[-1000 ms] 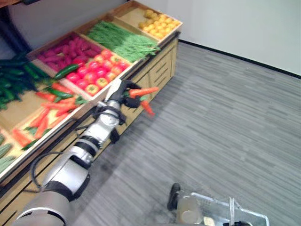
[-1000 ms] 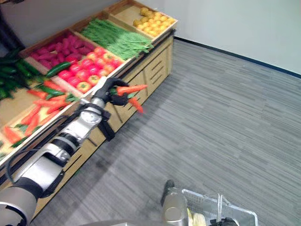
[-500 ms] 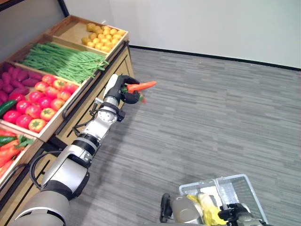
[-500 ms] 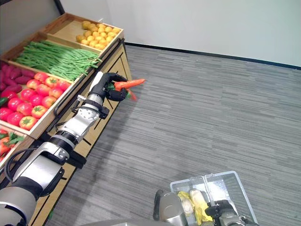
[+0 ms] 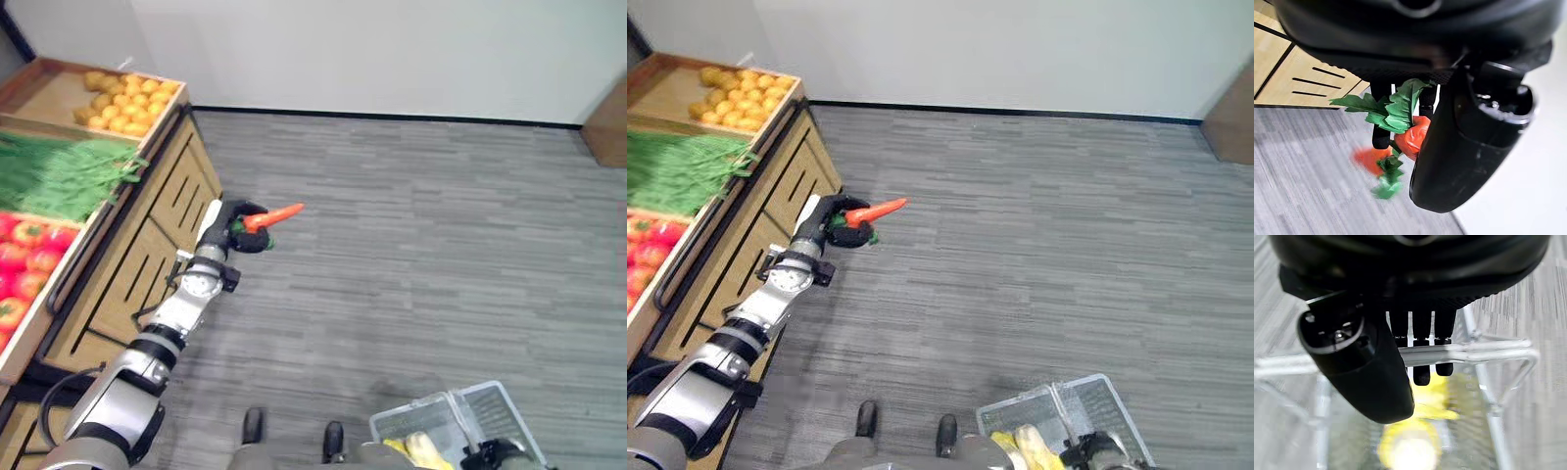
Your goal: Get the vegetables into the basket
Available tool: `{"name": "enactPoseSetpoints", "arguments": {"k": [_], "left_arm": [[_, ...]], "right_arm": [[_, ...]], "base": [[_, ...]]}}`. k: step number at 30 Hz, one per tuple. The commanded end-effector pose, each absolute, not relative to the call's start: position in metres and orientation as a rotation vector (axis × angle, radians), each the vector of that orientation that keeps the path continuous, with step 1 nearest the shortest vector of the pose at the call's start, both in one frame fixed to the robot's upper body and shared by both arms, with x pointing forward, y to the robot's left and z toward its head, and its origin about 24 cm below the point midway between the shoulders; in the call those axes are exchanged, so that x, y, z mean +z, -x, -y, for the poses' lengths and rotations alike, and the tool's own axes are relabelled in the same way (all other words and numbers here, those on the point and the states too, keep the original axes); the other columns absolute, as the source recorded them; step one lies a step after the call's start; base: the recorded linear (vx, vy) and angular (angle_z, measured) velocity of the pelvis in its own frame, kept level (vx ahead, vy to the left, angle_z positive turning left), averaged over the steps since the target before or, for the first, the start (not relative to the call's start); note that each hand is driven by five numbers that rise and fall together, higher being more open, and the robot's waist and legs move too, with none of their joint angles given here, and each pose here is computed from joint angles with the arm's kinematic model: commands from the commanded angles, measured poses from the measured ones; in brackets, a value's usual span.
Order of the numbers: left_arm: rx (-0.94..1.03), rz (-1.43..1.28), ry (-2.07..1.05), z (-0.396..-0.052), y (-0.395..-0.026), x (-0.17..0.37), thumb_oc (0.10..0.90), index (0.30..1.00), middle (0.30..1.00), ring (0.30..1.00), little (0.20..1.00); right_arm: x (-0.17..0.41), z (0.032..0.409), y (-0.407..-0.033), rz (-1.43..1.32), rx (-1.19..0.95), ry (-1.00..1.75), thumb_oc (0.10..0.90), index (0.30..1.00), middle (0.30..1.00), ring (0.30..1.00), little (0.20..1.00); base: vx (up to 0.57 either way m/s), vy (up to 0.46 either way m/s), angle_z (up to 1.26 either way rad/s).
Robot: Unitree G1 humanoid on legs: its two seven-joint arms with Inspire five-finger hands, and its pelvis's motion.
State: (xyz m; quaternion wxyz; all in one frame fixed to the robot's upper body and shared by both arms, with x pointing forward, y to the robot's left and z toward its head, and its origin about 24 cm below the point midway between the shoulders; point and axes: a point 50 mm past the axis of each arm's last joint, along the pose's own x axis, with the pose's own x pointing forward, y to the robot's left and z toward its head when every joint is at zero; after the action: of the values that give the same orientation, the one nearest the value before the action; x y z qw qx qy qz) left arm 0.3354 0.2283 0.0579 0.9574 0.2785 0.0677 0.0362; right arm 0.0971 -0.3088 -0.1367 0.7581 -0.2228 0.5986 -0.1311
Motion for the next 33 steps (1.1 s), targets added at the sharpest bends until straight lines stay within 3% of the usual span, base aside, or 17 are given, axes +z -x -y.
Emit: {"name": "enactPoseSetpoints", "arguments": {"k": [1, 8, 17, 27, 33], "left_arm": [[0.048, 0.280, -0.508, -0.205, -0.358, 0.154, 0.400, 0.300, 0.300, 0.300, 0.300], [-0.051, 0.290, -0.463, -0.191, -0.347, 0.147, 0.400, 0.300, 0.300, 0.300, 0.300], [-0.327, 0.349, -0.372, -0.137, -0.329, 0.153, 0.400, 0.300, 0.300, 0.300, 0.300], [-0.528, 0.312, -0.356, -0.081, -0.327, 0.144, 0.400, 0.300, 0.300, 0.300, 0.300], [-0.568, 0.219, -0.409, -0.068, -0.330, 0.121, 0.400, 0.300, 0.300, 0.300, 0.300]], "right_arm": [[-0.118, 0.342, -0.105, -1.244, -0.377, 0.539, 0.400, 0.300, 0.300, 0.300, 0.300], [-0.105, 0.346, -0.134, -1.146, -0.361, 0.563, 0.400, 0.300, 0.300, 0.300, 0.300], [-0.015, 0.383, -0.236, -0.815, -0.437, 0.694, 0.400, 0.300, 0.300, 0.300, 0.300], [0.061, 0.322, -0.340, -0.486, -0.295, 0.765, 0.400, 0.300, 0.300, 0.300, 0.300], [0.095, 0.282, -0.374, -0.351, -0.200, 0.797, 0.400, 0.300, 0.300, 0.300, 0.300]], "base": [[0.17, 0.112, -0.42], [0.09, 0.095, -0.15], [0.01, 0.037, -0.01], [-0.03, -0.010, -0.01], [-0.04, -0.017, -0.09]]}}
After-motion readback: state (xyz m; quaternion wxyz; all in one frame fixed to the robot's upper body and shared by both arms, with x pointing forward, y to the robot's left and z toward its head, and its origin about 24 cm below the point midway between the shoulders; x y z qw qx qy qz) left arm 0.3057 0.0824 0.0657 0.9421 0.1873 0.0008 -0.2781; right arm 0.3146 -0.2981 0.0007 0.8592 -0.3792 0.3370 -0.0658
